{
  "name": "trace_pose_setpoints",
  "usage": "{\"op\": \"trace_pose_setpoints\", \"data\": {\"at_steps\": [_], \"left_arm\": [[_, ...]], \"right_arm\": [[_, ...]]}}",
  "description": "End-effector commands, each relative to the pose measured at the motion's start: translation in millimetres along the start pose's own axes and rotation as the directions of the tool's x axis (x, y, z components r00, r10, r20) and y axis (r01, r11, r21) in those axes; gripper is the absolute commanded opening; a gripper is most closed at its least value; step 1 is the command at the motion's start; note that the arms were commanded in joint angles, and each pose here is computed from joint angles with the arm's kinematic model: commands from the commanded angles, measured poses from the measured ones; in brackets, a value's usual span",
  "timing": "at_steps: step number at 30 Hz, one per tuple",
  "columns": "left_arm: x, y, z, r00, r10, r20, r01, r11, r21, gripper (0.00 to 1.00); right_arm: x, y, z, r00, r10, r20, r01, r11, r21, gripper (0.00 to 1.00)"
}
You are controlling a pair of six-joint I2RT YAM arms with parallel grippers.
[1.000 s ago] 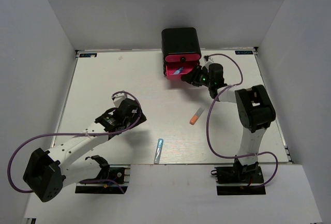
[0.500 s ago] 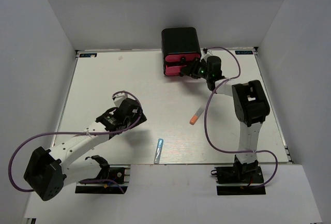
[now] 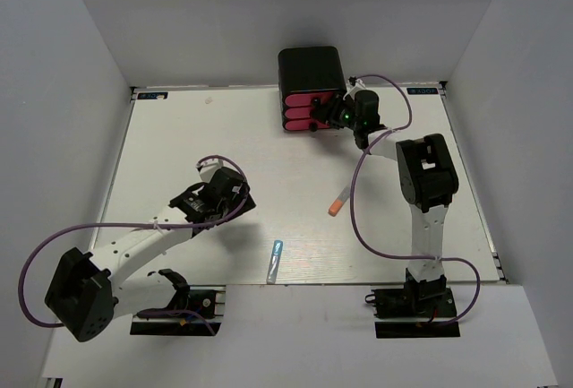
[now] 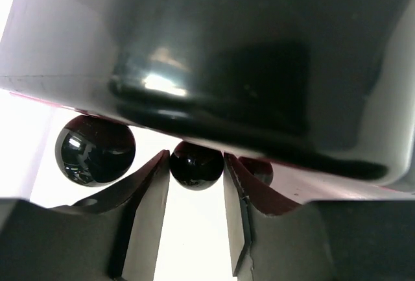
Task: Sort the stationery into containers
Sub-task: Close the drawer, then open the drawer
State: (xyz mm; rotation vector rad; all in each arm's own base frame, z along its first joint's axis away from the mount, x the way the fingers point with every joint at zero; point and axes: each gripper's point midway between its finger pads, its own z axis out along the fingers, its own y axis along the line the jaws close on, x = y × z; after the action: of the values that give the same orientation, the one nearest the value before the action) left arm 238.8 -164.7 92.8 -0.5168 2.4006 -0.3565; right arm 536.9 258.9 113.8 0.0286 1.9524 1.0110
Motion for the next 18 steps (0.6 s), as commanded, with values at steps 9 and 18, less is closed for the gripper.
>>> {"op": "trace_pose_setpoints", "data": {"at_steps": [9,18], "left_arm": [[-8.2,-12.3,-4.5,1.000,-0.008,0.016,0.007,1.000,0.028,0.76],[-5.5,-12.0,-3.3,1.000,-0.007,0.008,0.007,0.999,0.033,0.76]], "right_arm": [[-17.7,22.6,-30.9,0.997,-0.012,0.073,0.018,0.997,-0.072,0.62],[14.0,4.4,-54.4,1.000,0.021,0.020,-0.020,0.999,-0.036,0.61]]}}
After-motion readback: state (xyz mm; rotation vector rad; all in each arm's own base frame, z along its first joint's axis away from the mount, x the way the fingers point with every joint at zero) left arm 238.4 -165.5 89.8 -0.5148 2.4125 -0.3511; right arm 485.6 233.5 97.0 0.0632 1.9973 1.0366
